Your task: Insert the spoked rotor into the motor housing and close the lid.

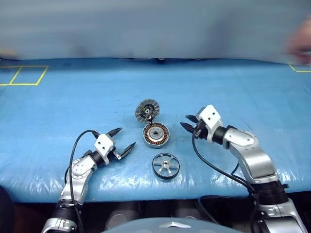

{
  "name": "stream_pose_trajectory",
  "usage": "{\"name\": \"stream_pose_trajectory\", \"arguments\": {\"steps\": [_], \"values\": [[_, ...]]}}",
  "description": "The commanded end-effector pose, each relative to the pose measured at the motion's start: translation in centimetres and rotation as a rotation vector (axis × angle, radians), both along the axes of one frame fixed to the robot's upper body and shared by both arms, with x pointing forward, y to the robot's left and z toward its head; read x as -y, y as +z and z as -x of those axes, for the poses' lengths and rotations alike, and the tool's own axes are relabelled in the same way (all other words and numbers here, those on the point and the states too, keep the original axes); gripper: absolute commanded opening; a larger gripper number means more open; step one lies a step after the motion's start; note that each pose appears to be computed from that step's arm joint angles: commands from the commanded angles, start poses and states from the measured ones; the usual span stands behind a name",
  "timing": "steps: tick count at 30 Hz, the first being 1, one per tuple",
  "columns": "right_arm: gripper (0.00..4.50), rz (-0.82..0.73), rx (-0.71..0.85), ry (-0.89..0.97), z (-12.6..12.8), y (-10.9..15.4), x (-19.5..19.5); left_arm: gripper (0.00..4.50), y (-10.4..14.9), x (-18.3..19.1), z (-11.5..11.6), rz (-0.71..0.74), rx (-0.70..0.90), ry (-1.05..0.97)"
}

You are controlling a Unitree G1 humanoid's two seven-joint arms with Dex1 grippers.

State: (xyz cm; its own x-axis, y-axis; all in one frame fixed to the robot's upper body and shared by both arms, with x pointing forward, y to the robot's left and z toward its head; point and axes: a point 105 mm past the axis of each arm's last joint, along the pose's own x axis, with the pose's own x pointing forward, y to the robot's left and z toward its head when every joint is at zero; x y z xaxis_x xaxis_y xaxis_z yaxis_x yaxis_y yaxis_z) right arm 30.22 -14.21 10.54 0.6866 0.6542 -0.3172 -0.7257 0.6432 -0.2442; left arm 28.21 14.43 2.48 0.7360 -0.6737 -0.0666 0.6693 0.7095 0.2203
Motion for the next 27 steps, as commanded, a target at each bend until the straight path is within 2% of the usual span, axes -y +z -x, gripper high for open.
{"name": "stream_pose_trajectory", "arguments": {"steps": [1, 2, 7, 11, 27], "values": [[2.79, 0.025, 0.03, 0.116, 2.3, 2.2, -1.4, 4.5, 1.2, 0.4, 0.0, 0.03, 0.053, -0.024], [3.06, 0.042, 0.024, 0.136, 2.9, 2.3, -1.7, 4.5, 1.3, 0.5, 0.0, 0.034, 0.054, -0.027], [3.06, 0.135, -0.021, 0.222, 5.3, 1.4, -3.4, 4.5, 1.3, 0.6, 0.3, 0.047, 0.042, -0.068], [3.06, 0.139, -0.063, 0.252, 6.5, 0.8, -4.7, 4.5, 1.3, 0.6, 0.3, 0.037, 0.037, -0.091], [3.06, 0.185, -0.198, 0.247, 9.7, -1.3, -4.3, 4.5, 1.4, 2.2, 0.6, 0.019, -0.002, -0.186]]}}
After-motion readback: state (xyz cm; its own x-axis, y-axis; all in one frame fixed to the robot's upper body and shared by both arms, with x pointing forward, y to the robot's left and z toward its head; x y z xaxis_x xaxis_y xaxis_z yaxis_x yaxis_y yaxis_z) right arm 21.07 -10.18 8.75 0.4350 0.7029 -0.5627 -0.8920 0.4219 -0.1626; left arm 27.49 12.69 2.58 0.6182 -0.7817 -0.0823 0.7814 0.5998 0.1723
